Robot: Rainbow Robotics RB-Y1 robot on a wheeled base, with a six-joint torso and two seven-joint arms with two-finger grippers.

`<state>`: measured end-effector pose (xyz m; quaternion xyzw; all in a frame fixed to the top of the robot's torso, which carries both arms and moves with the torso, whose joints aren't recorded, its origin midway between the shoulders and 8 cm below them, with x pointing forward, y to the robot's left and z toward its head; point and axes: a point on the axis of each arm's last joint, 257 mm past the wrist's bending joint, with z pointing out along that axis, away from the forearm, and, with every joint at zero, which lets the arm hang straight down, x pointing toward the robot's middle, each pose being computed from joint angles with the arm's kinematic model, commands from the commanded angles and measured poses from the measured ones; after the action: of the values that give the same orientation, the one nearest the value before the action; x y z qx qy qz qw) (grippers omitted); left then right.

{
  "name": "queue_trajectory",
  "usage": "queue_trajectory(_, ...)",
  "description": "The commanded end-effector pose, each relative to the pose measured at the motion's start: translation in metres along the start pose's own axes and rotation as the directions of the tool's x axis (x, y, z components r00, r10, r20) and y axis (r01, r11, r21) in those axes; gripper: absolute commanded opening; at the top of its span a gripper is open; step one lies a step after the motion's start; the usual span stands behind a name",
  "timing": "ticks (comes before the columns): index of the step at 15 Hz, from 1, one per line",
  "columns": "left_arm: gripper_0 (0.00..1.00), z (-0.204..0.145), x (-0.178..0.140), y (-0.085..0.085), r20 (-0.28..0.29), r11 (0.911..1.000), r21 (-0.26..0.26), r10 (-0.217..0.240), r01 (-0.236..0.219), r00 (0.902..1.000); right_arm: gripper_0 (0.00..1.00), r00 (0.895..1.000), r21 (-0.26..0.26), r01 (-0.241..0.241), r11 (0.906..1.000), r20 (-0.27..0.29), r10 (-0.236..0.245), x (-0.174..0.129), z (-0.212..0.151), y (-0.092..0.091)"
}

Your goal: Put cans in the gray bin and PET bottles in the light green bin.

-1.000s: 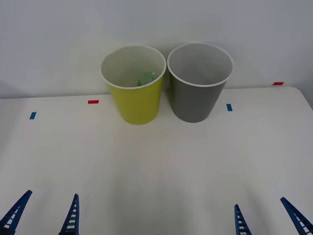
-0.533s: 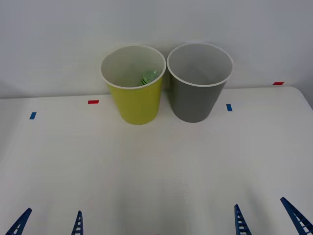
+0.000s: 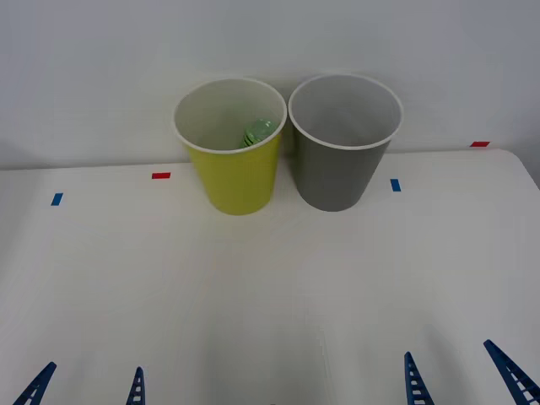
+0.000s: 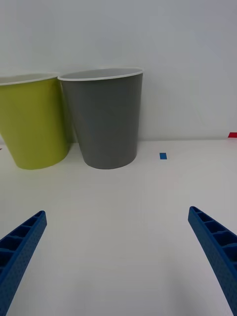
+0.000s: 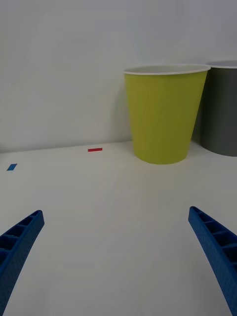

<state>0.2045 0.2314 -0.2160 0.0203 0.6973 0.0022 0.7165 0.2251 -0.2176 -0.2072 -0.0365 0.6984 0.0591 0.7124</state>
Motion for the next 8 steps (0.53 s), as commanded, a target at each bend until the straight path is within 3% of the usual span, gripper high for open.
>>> queue_trajectory(1, 1.00, 0.0000, 0.0001, 0.0000, 0.000, 1.0000, 0.000, 0.000, 0.000, 1.0000, 1.00, 1.000, 0.000, 0.000, 1.0000, 0.000, 0.000, 0.0000, 0.0000, 0.0000)
queue_trajectory(8, 1.00, 0.0000, 0.0001, 0.0000, 0.000, 1.0000, 0.000, 0.000, 0.000, 1.0000, 1.00, 1.000, 0.000, 0.000, 1.0000, 0.000, 0.000, 0.0000, 0.0000, 0.0000)
